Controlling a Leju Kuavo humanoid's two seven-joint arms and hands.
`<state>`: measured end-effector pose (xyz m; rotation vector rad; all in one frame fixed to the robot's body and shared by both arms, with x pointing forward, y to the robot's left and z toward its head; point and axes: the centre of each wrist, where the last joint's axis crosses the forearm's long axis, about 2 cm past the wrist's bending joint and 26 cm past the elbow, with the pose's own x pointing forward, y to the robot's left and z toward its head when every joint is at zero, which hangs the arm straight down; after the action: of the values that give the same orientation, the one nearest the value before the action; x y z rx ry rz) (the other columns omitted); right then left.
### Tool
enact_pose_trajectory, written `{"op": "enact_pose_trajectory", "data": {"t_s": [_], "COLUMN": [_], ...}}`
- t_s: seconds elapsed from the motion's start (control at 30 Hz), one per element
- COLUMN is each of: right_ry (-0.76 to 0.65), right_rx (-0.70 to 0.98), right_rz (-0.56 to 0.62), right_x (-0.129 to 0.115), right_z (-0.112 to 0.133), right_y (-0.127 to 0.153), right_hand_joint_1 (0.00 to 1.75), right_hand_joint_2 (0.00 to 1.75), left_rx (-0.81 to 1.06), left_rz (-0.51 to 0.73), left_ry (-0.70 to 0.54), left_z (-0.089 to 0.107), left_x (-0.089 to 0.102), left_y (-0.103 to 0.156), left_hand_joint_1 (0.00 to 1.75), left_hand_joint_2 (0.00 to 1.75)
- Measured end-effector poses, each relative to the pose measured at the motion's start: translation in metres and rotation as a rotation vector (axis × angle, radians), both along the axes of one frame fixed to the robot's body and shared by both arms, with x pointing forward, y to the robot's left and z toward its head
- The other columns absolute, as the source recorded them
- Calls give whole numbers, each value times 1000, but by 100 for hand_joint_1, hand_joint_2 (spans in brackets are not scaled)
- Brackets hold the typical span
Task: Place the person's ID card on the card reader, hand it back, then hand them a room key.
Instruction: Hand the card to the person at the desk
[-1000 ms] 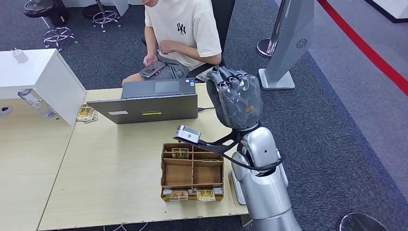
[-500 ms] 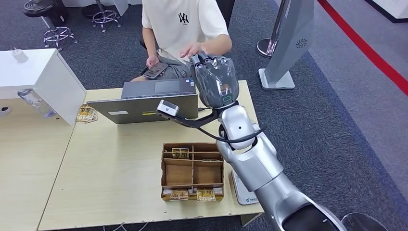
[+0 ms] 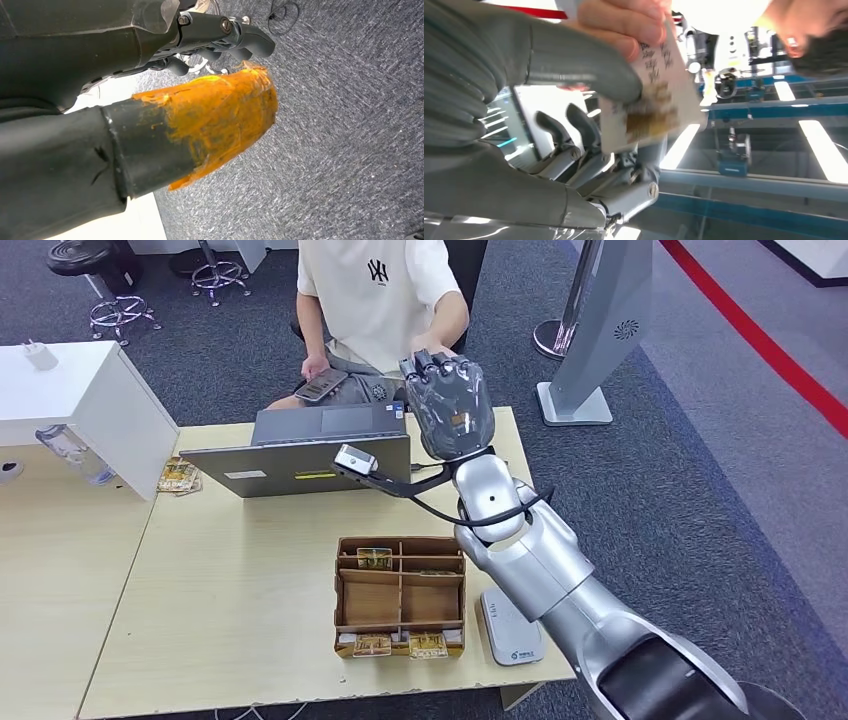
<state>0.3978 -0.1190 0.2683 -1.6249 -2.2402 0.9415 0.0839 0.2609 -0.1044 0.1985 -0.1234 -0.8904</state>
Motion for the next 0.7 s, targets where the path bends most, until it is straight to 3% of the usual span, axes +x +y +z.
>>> {"op": "enact_pose_trajectory", "data": {"t_s": [0.33,0.7], "right_ry": [-15,-118], "right_rx": [17,127], "right_rz": [-6,274], "right_x": [-14,-107], "right_z": [-10,-13], "right_y": [-2,2], "right_hand_joint_1": [0,0], "right_hand_joint_2": [175,175], "left_rx": [8,21], "left_rz": [9,60], "left_ry": [4,6], "left_z": [0,-2], "left_x": [-1,-14], "left_y": [0,1], "left_hand_joint_1": [0,0], "left_hand_joint_2": [0,0]}}
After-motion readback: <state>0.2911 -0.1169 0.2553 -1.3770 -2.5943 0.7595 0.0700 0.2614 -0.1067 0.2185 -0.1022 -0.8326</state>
